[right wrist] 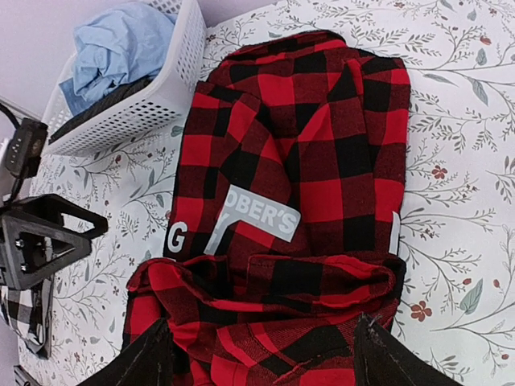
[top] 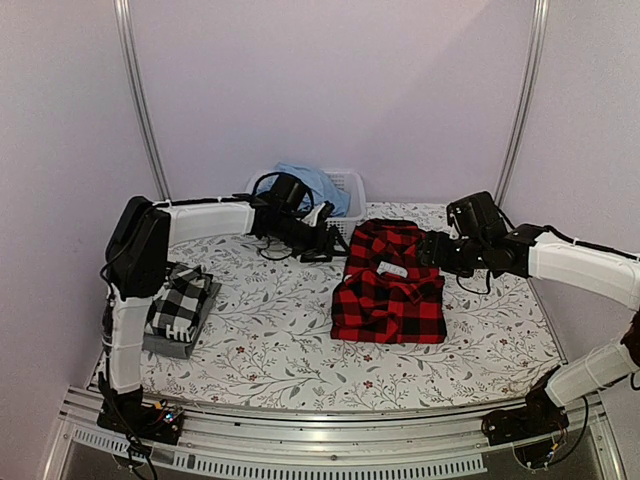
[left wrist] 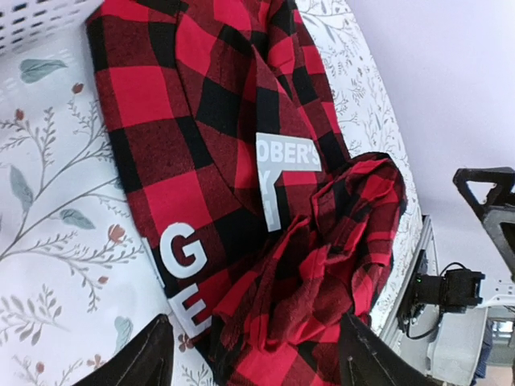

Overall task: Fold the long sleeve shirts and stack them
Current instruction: Fold the rectangle-folded shirt at the center of the board, then smooth out the 2/3-rectangle-folded shirt at the center of the board.

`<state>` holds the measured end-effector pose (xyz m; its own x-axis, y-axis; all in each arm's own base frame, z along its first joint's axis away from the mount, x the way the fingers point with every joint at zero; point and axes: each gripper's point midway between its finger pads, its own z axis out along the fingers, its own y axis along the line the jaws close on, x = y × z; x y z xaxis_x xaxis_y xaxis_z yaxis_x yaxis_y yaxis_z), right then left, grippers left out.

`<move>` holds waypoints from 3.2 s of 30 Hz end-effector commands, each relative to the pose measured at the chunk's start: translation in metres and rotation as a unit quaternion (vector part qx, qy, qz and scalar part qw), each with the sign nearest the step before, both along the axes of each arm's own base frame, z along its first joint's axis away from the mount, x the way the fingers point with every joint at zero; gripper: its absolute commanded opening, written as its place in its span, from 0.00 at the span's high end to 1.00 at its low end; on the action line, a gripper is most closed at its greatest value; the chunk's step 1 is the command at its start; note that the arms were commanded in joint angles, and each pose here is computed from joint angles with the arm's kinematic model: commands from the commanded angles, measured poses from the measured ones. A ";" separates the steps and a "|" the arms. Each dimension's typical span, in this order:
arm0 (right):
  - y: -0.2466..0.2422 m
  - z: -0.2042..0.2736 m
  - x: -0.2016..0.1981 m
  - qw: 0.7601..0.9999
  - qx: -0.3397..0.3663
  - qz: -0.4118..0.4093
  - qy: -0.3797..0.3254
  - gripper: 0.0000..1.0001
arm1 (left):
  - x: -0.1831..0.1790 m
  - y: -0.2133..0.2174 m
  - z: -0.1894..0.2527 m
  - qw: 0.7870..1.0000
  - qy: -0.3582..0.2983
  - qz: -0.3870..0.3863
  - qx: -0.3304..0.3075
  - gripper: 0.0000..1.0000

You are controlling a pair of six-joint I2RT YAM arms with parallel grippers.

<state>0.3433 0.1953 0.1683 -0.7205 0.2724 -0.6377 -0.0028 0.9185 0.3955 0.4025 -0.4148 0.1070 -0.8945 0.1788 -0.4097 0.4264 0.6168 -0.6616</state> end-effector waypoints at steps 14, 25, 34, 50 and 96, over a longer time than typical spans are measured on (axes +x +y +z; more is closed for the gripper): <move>-0.005 -0.064 -0.057 0.996 -0.048 0.027 0.074 0.84 | -0.116 0.055 -0.043 0.997 0.023 -0.017 0.073 0.82; 0.013 -0.077 0.003 0.997 -0.028 0.027 0.071 0.76 | -0.115 -0.031 -0.046 0.997 0.029 -0.060 0.030 0.84; 0.040 -0.077 0.053 0.996 -0.036 0.050 0.066 0.56 | -0.059 -0.072 -0.031 0.999 -0.011 -0.049 0.021 0.83; 0.021 0.000 0.027 0.999 -0.008 0.035 0.003 0.36 | -0.016 -0.091 -0.044 0.999 -0.018 -0.026 0.016 0.82; 0.090 -0.063 0.060 0.983 0.062 0.152 0.077 0.77 | -0.014 -0.008 -0.040 0.999 -0.010 0.012 0.043 0.75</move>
<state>0.4044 0.2866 0.1064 -0.8681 0.1135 -0.4833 -0.1988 0.8125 0.5480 0.3890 -0.4260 0.0751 -0.8908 0.1862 -0.4145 0.4202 0.6845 -0.5957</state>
